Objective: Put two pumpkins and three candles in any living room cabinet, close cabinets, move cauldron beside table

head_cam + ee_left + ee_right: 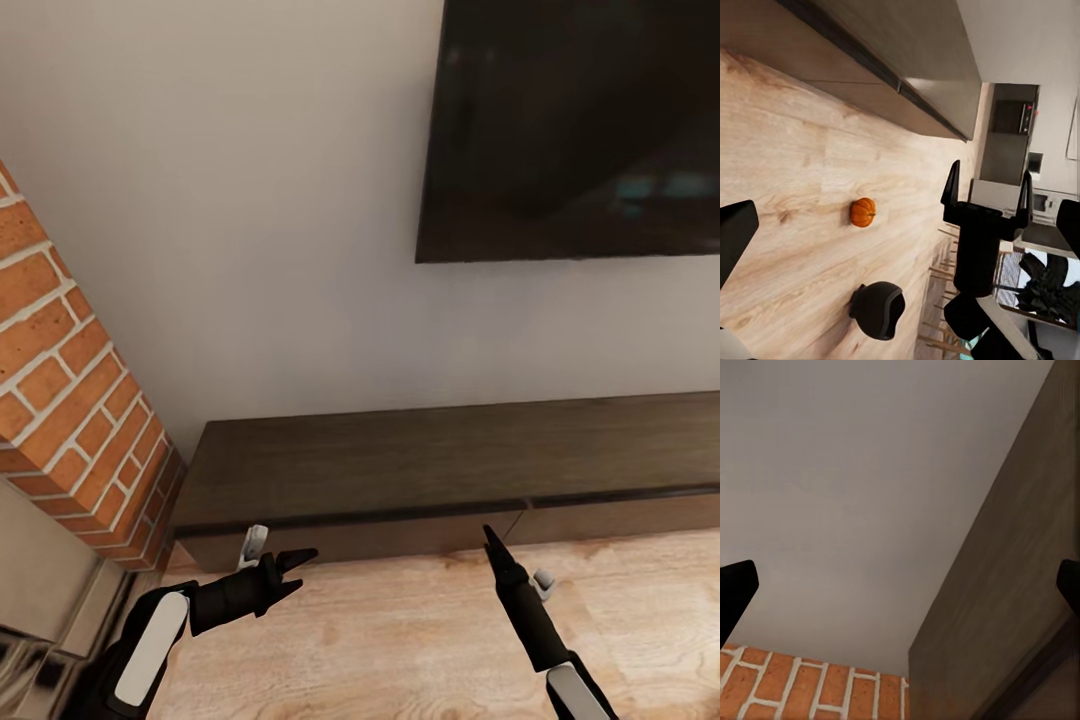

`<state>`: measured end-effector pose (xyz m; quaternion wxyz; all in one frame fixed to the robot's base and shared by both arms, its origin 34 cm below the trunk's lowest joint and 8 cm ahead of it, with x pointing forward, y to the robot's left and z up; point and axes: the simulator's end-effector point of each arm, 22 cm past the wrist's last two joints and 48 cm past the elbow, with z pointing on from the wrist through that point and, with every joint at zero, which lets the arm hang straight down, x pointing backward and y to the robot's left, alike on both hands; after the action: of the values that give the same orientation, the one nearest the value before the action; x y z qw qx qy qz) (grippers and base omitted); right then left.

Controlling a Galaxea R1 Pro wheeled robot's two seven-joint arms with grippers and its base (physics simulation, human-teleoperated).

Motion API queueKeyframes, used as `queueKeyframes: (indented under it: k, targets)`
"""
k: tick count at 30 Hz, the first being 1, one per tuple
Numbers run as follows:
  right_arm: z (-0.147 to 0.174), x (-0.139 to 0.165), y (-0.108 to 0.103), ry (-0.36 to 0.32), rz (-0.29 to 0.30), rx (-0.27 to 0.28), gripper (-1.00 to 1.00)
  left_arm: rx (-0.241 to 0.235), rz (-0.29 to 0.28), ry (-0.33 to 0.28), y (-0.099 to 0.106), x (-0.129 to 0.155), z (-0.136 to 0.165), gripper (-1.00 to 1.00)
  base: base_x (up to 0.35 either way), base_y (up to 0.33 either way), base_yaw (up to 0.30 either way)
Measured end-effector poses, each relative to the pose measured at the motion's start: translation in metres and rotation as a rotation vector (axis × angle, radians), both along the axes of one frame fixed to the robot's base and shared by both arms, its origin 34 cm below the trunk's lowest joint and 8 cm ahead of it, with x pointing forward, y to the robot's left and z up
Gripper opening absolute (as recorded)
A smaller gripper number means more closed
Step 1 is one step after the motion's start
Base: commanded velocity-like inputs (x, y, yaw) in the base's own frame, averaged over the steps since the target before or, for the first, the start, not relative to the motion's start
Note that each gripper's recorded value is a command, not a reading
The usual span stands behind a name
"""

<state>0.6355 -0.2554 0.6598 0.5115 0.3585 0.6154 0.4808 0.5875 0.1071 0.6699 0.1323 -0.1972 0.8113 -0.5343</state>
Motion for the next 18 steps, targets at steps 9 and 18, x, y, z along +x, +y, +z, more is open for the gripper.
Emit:
queueKeyframes:
  k: [9,18]
  targets:
    - [-0.016,-0.001,-0.004,-0.003,-0.02,0.008,1.0,-0.038,0.001,-0.015,-0.002,0.0,-0.008,1.0,0.0,0.0,0.0]
    - [-0.031,-0.003,-0.005,-0.004,-0.01,0.021,1.0,-0.06,-0.005,-0.032,0.002,-0.002,-0.019,1.0,0.0,0.0,0.0]
